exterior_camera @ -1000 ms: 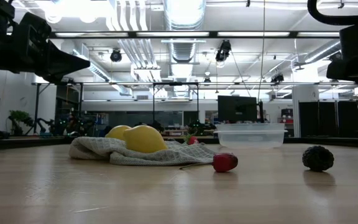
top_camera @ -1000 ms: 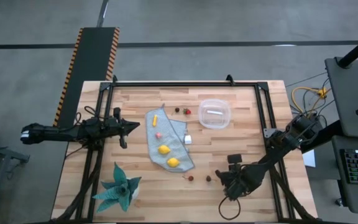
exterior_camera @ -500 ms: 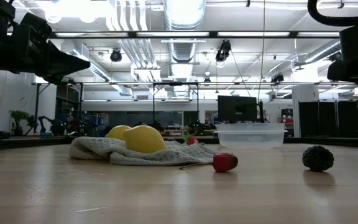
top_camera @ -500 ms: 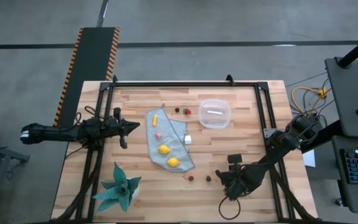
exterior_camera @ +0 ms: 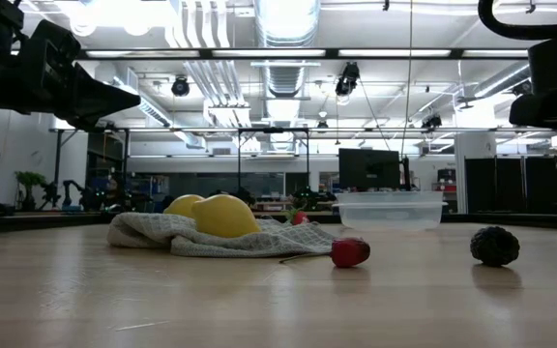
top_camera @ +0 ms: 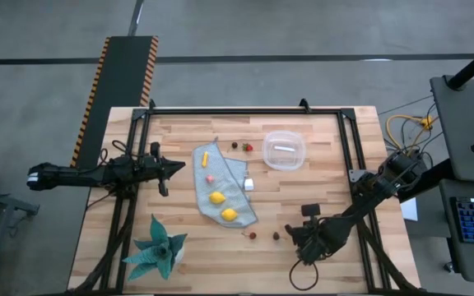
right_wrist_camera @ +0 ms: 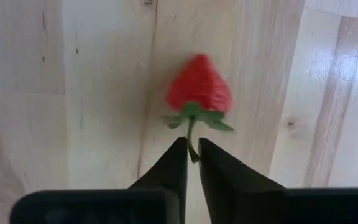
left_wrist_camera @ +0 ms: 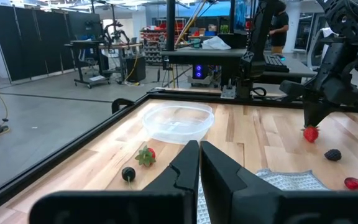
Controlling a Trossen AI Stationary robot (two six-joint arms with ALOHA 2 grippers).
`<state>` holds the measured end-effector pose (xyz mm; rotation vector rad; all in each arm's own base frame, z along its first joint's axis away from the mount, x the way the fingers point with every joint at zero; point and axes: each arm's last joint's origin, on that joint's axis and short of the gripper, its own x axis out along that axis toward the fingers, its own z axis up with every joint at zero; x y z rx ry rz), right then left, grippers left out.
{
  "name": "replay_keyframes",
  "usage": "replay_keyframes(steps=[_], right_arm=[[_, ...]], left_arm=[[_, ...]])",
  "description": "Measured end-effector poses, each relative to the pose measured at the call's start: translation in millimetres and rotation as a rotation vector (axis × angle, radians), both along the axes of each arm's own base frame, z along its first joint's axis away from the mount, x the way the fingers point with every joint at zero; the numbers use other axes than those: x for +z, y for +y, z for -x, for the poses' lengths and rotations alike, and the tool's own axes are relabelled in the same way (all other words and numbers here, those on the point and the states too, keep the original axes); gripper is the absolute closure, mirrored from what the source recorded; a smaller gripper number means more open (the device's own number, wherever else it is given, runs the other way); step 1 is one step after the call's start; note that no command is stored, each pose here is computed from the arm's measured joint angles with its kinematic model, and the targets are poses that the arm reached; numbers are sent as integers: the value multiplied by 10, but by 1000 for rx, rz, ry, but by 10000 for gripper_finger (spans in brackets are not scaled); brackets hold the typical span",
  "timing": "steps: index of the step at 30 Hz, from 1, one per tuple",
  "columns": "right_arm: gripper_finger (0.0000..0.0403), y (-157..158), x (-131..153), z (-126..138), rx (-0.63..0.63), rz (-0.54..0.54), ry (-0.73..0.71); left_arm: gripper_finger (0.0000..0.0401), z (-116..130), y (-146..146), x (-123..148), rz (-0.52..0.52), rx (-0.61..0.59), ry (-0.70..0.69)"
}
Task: Pick and placing Produce into tupperware
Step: Put the bottom red strawberry into the transparent bin
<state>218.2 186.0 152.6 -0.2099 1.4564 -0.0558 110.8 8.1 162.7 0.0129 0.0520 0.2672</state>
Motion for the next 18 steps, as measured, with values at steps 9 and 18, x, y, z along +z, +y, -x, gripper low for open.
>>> replay_keyframes(steps=[9,18], right_arm=[[393,5,-1,5,-11,-19,15],[394,38,94,-63,-26,9,-63]], left_arm=[[401,0,0,0,0,0,0],[401,0,0,0,0,0,0]])
